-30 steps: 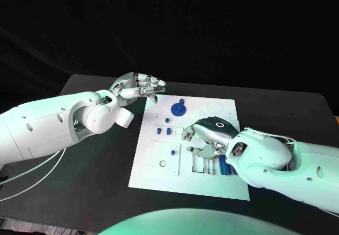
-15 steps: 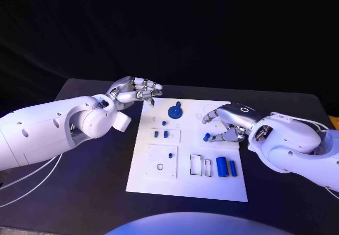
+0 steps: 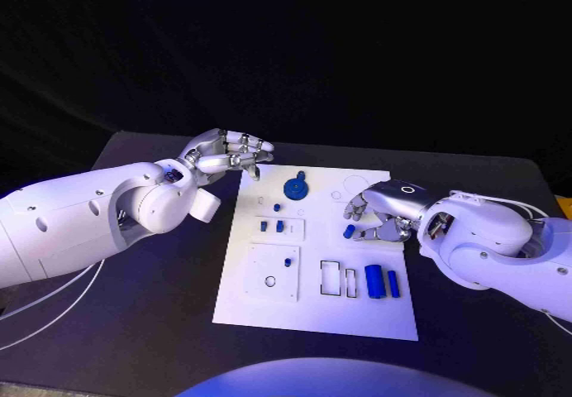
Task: Assemble the parts on the task board
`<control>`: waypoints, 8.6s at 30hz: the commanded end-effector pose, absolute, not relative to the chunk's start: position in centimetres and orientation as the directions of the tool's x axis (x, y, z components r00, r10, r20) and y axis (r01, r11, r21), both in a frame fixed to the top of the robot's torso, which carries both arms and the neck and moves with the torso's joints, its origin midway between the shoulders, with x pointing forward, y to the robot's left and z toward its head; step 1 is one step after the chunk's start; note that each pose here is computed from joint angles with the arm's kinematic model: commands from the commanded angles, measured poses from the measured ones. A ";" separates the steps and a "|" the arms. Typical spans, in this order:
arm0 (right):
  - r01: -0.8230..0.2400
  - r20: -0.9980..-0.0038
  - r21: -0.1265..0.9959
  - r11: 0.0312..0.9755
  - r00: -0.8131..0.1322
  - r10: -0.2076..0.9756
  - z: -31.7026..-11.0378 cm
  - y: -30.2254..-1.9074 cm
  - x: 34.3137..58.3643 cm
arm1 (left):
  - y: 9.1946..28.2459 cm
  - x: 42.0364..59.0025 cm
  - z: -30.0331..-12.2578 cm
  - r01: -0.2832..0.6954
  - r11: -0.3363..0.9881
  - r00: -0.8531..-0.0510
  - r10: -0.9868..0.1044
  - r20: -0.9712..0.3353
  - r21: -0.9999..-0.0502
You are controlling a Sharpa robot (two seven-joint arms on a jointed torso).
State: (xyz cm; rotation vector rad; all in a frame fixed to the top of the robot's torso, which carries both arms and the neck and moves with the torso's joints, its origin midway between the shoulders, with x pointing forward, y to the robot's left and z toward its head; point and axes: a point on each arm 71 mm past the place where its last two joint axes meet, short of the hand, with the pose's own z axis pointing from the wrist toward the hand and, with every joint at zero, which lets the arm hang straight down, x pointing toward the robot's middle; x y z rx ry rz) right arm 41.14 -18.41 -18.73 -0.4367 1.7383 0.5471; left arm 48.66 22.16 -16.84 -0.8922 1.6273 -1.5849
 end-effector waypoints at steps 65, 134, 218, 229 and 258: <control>-0.708 -0.982 0.186 0.681 -0.152 0.110 -15.7 -11.6 37.9 | 21.7 48.6 -16.8 -0.007 0.012 -0.549 -0.836 -0.006 -1.000; -0.756 -0.944 0.272 0.595 -0.330 0.012 -23.6 -4.0 34.6 | 21.5 48.6 -16.7 -0.009 0.009 -0.552 -0.834 -0.003 -1.000; -0.076 -0.792 0.482 0.873 -0.462 0.398 -21.1 -27.0 34.9 | 21.5 48.7 -17.2 -0.016 0.015 -0.556 -0.831 -0.004 -1.000; -0.094 -0.797 0.451 0.887 -0.490 0.353 -23.3 -25.2 34.0 | 21.6 48.7 -17.2 -0.012 0.014 -0.554 -0.833 -0.005 -1.000; -0.152 -0.801 0.419 0.895 -0.526 0.286 -25.5 -22.0 33.9 | 22.0 48.6 -17.2 -0.019 0.018 -0.550 -0.835 -0.005 -1.000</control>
